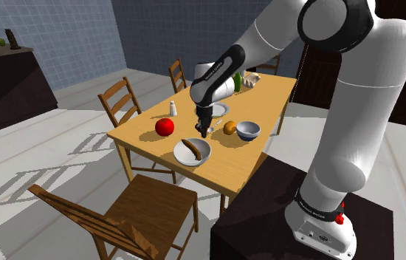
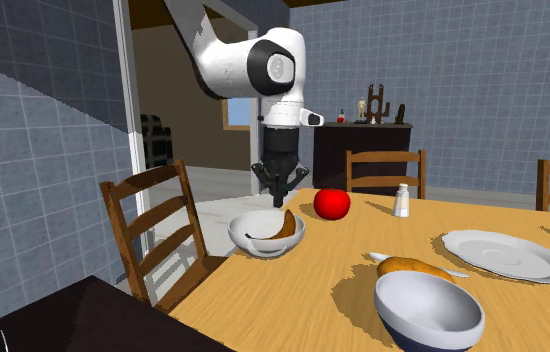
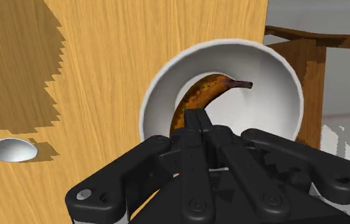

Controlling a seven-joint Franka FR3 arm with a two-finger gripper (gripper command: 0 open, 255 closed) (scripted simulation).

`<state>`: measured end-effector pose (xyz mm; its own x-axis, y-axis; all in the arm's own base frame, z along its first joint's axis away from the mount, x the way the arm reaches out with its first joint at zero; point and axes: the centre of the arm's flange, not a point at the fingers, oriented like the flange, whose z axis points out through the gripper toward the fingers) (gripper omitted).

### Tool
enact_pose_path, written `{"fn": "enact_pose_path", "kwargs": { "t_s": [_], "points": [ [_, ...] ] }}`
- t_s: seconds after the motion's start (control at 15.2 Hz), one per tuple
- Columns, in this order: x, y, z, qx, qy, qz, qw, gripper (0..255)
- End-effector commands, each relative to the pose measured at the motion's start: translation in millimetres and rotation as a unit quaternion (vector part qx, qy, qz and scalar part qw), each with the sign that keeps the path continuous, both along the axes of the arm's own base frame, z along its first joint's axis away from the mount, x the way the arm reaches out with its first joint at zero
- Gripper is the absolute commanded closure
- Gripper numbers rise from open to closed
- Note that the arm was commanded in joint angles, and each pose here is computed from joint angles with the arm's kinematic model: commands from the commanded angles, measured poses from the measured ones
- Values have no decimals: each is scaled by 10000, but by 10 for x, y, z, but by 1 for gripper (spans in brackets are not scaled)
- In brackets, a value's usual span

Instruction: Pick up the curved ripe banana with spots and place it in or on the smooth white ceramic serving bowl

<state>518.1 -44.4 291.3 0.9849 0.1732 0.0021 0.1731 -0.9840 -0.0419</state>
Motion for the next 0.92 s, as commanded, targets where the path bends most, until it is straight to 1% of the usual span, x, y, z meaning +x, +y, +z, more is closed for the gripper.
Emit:
{"fn": "enact_pose_path", "kwargs": {
  "t_s": [0.0, 0.07, 0.13, 0.2, 0.26, 0.33, 0.4, 0.46, 0.53, 0.59, 0.86],
  "points": [
    [-1, -5, 0, 0, 0, -3, 10000, 0],
    [78, 169, -60, -319, -31, -177, 9993, 0],
    [164, 335, -131, -637, -62, -352, 9973, 0],
    [256, 494, -212, -954, -93, -525, 9940, 0],
    [354, 644, -302, -1271, -124, -699, 9894, 0],
    [457, 785, -400, -1585, -154, -871, 9834, 0],
    [566, 915, -507, -1897, -184, -1042, 9761, 0],
    [680, 1034, -621, -2207, -214, -1211, 9675, 0],
    [798, 1142, -741, -2514, -244, -1379, 9577, 0],
    [918, 1236, -864, -2811, -273, -1542, 9468, 0],
    [913, 1129, -1047, -2811, -273, -1542, 9468, 0]
  ]
}}
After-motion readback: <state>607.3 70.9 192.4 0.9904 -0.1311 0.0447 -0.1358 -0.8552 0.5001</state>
